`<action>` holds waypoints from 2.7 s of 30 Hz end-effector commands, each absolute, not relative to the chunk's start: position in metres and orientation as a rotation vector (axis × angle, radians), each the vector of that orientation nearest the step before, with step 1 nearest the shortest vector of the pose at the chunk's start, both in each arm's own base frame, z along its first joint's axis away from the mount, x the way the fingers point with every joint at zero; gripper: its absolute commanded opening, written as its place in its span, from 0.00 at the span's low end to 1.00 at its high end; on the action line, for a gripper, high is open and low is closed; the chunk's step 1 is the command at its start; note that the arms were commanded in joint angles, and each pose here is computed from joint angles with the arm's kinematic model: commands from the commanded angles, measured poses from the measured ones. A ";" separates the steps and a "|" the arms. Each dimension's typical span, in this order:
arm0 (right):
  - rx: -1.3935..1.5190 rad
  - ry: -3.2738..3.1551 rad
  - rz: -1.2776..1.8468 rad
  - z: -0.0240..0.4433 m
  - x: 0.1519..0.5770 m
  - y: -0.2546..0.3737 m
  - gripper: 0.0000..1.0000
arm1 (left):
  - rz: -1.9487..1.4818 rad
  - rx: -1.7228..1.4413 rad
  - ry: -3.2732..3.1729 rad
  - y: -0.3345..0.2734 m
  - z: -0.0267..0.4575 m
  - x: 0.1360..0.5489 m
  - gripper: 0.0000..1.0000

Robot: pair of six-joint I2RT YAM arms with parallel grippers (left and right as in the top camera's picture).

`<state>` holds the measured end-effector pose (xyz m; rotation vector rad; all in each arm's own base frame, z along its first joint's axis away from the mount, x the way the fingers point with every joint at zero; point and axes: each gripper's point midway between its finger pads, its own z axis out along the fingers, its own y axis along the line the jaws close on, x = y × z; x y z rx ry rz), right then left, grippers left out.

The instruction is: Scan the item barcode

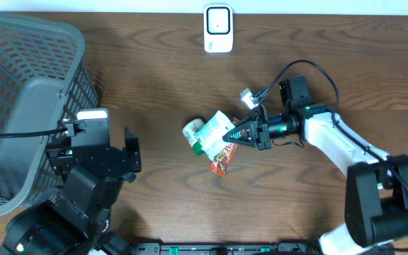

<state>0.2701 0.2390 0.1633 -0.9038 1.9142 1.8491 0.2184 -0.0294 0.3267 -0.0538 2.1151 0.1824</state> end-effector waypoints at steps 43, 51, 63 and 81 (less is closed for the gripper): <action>-0.538 1.949 1.885 0.182 0.349 0.184 0.01 | 0.189 -0.071 2.104 -0.026 0.330 0.218 0.98; -0.615 1.756 1.628 0.239 0.398 0.188 0.01 | 0.188 -0.072 2.104 -0.026 0.330 0.218 0.98; -0.435 1.943 0.953 0.259 0.492 0.199 0.01 | 0.189 -0.071 2.104 -0.026 0.330 0.218 0.98; -0.706 1.998 -0.113 0.190 0.614 0.220 0.01 | 0.188 -0.072 2.104 -0.026 0.330 0.218 0.98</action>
